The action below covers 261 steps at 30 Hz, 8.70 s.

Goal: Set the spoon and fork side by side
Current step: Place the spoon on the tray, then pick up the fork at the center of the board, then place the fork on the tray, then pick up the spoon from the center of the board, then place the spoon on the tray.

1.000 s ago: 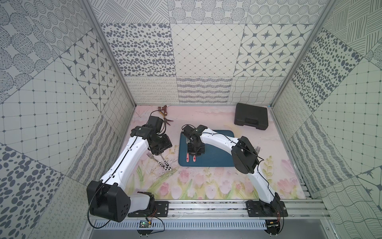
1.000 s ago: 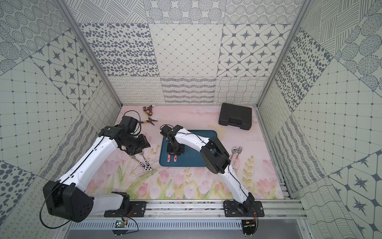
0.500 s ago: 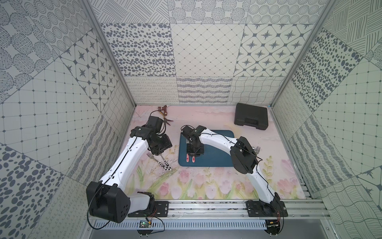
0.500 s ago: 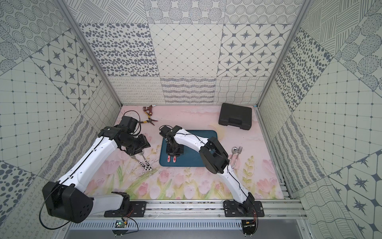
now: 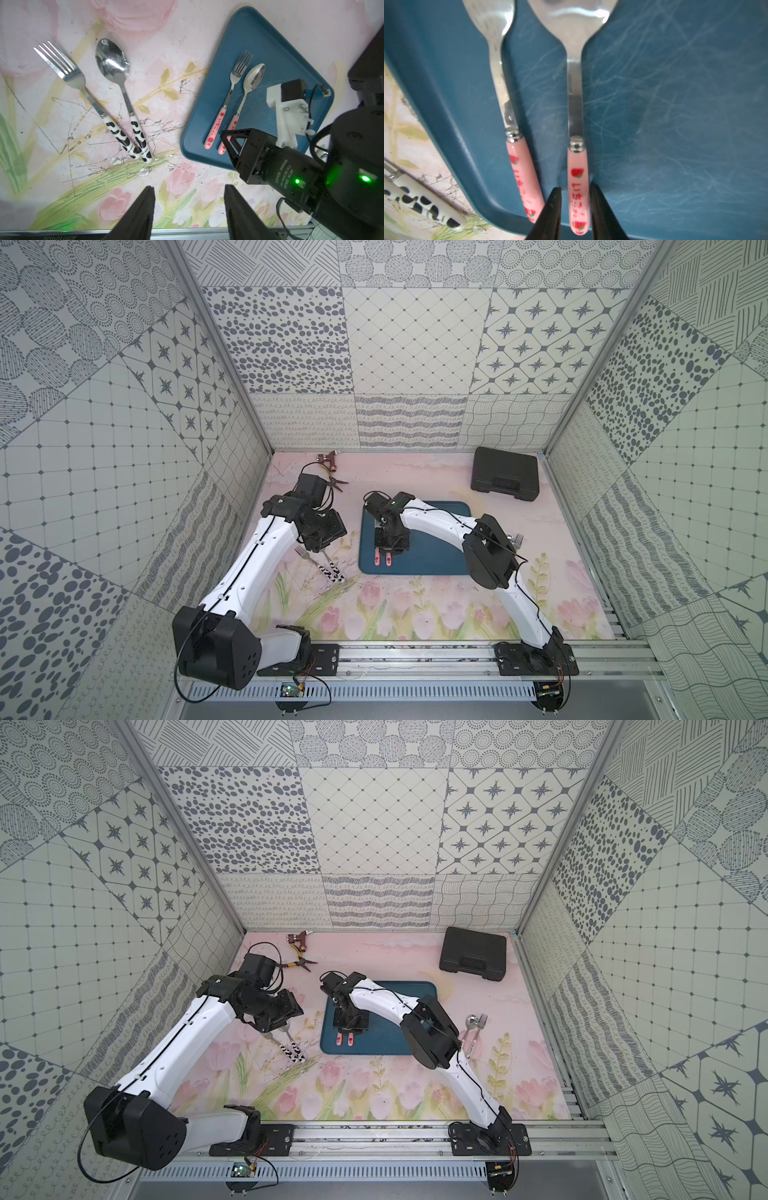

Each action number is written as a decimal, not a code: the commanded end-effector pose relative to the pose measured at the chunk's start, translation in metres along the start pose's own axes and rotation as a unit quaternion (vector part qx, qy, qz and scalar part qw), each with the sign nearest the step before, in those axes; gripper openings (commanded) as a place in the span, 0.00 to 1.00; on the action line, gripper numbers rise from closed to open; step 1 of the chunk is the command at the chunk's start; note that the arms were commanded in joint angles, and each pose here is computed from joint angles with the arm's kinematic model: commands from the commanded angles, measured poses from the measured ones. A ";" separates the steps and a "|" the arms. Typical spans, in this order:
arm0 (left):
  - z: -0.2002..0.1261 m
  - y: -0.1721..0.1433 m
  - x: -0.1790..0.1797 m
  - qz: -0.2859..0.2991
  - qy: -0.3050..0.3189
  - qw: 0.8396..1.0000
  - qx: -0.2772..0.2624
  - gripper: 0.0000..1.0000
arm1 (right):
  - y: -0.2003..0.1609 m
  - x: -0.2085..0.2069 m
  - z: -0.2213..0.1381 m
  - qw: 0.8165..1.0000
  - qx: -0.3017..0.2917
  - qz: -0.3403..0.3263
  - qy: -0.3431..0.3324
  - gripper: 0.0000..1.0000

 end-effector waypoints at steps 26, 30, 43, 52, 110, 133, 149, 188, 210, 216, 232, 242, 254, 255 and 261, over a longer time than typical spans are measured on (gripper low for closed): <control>0.010 -0.006 -0.014 0.020 -0.028 0.999 0.022 0.59 | -0.093 -0.275 -0.088 0.955 -0.069 0.262 -0.120 0.38; 0.015 -0.009 -0.017 0.027 -0.027 0.999 0.031 0.60 | -0.104 -0.292 -0.084 0.947 -0.064 0.290 -0.122 0.38; 0.027 -0.014 -0.024 0.039 -0.027 0.998 0.050 0.60 | -0.135 -0.321 -0.077 0.912 -0.065 0.377 -0.145 0.38; 0.031 -0.015 -0.030 0.048 -0.025 0.997 0.059 0.60 | -0.137 -0.332 -0.064 0.903 -0.046 0.396 -0.158 0.39; 0.016 -0.016 -0.038 0.082 -0.018 0.996 0.026 0.58 | -0.047 -0.167 -0.068 0.975 -0.101 0.176 -0.093 0.16; -0.003 -0.015 -0.017 0.066 -0.024 0.998 0.003 0.59 | -0.019 -0.051 -0.010 0.997 -0.037 0.037 -0.061 0.17; 0.001 -0.014 -0.019 0.064 -0.026 0.998 0.008 0.59 | -0.025 -0.067 -0.004 0.996 -0.024 0.037 -0.081 0.20; 0.003 -0.016 -0.023 0.064 -0.039 0.997 0.014 0.61 | -0.101 -0.284 -0.083 0.943 -0.061 0.295 -0.144 0.42; 0.009 -0.018 -0.022 0.063 -0.038 0.997 0.025 0.60 | -0.110 -0.300 -0.045 0.928 -0.067 0.348 -0.116 0.42; 0.009 -0.018 -0.022 0.064 -0.036 0.997 0.023 0.60 | -0.107 -0.304 -0.035 0.928 -0.052 0.351 -0.115 0.37; 0.009 -0.018 -0.020 0.065 -0.033 0.997 0.022 0.60 | -0.125 -0.307 -0.029 0.926 -0.048 0.357 -0.111 0.18; 0.009 -0.019 -0.023 0.065 -0.035 0.997 0.023 0.59 | -0.109 -0.302 -0.065 0.932 -0.102 0.328 -0.116 0.15; 0.002 -0.013 -0.029 0.073 -0.036 0.997 0.007 0.59 | -0.023 -0.169 -0.071 0.988 -0.113 0.098 -0.026 0.16; 0.001 -0.013 -0.028 0.073 -0.035 0.997 0.006 0.59 | -0.016 -0.161 -0.068 0.990 -0.112 0.086 -0.025 0.16; -0.004 -0.013 -0.025 0.077 -0.031 0.997 -0.002 0.60 | 0.006 -0.137 -0.061 0.994 -0.096 0.057 -0.009 0.16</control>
Point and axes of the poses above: each gripper's point midway between its finger pads, its own z axis out along the fingers, its own x axis along the line the jaws close on, y = z × x, the point moved 4 cm from there along -z, back along the fingers, and after that the axes turned 9 degrees about -z, right-handed, at the moved point
